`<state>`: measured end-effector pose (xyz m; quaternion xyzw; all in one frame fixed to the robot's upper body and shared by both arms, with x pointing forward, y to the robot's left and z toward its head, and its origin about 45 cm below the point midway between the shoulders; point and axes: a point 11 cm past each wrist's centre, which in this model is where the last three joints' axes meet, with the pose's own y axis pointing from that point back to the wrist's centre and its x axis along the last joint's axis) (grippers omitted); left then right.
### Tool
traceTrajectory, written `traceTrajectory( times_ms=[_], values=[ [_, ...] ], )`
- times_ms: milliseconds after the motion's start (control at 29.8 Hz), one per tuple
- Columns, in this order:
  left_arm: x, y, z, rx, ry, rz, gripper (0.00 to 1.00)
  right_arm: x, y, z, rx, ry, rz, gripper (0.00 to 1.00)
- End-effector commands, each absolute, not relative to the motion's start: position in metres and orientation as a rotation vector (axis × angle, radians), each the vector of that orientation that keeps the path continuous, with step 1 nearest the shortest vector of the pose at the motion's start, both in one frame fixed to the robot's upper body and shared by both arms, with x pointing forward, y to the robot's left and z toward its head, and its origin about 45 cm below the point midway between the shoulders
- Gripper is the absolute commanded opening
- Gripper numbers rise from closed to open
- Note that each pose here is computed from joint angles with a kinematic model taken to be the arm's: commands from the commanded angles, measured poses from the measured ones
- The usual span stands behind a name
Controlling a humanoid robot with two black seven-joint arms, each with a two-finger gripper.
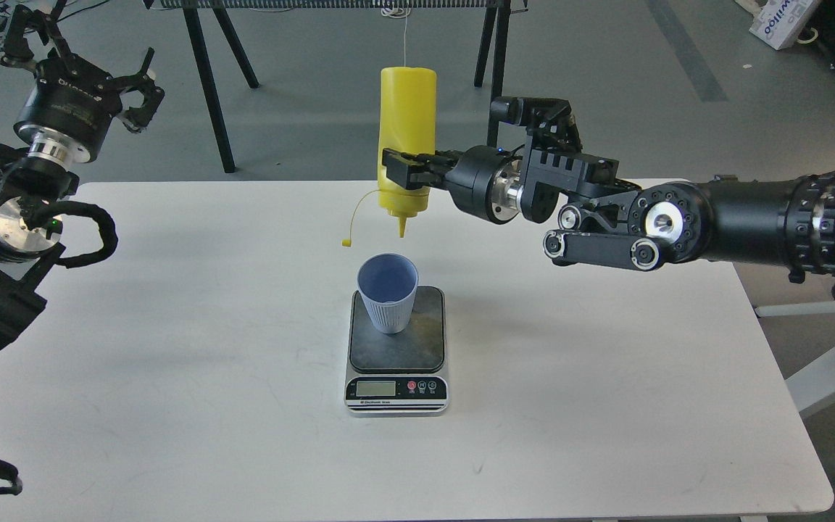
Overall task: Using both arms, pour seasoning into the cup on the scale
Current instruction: 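Turn the bottle upright and carry it back beside the scale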
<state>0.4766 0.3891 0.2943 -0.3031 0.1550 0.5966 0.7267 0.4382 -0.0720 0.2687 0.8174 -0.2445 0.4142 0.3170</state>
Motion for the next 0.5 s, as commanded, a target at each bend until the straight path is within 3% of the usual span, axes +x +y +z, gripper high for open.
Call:
traceTrajectory(
  times_ms=[0,168,469],
  values=[
    [0.476,0.393,0.297,-0.676,0.338,1.321,1.00,0.451,-0.099,0.282,2.226,-0.844,0.886,0.39],
    [0.476,0.398,0.303,-0.686,0.328,1.326,1.00,0.464,-0.153,0.300,2.366,-1.109,0.524,0.39],
    [0.477,0.398,0.303,-0.673,0.328,1.323,1.00,0.435,-0.250,0.310,2.552,-1.498,-0.332,0.39]
  ],
)
